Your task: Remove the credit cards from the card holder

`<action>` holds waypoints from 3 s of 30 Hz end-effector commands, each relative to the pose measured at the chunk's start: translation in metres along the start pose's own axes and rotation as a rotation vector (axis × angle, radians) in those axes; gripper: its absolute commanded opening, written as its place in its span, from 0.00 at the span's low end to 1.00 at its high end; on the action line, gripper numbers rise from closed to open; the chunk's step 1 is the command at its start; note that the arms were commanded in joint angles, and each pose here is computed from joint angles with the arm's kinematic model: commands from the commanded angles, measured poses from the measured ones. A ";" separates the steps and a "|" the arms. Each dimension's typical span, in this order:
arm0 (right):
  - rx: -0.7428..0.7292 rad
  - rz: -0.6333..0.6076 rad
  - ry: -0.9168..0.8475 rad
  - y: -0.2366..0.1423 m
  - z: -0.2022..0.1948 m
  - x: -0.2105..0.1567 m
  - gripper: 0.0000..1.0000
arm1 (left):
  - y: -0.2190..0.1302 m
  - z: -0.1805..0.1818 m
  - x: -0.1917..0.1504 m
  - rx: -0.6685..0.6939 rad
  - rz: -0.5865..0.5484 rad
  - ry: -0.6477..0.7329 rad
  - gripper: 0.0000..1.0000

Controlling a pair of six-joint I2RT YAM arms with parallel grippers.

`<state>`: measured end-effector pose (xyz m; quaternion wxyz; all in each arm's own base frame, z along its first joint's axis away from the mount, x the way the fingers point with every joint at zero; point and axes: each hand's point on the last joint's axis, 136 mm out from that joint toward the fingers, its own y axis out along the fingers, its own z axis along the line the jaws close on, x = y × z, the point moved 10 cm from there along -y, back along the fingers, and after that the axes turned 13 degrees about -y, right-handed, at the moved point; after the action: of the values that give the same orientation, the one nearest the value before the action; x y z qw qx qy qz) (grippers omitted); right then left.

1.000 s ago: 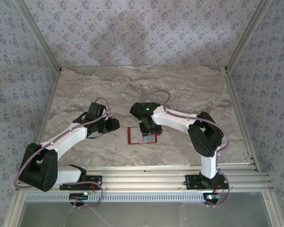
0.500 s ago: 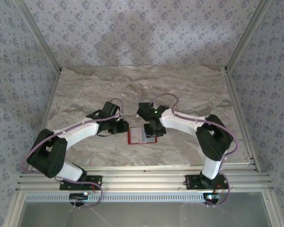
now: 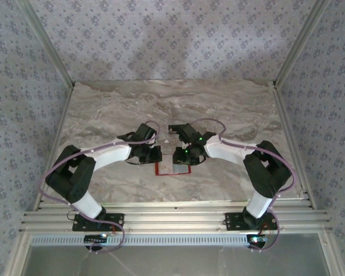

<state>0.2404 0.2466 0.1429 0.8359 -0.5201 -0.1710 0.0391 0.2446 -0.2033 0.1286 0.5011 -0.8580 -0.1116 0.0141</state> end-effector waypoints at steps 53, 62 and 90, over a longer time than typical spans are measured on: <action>0.116 0.007 0.001 0.010 -0.002 0.018 0.27 | 0.005 0.011 -0.003 0.167 0.042 0.031 0.06; 0.190 0.009 0.007 0.020 -0.007 0.017 0.23 | 0.006 0.010 -0.001 0.192 0.045 0.054 0.06; 0.279 0.022 0.038 0.046 -0.013 0.014 0.20 | 0.016 0.010 -0.007 0.329 0.062 0.131 0.06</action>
<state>0.2645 0.2600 0.1033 0.8939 -0.4179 -0.1503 0.0611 0.2449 -0.2087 0.1224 0.6041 -0.7936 -0.0699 -0.0189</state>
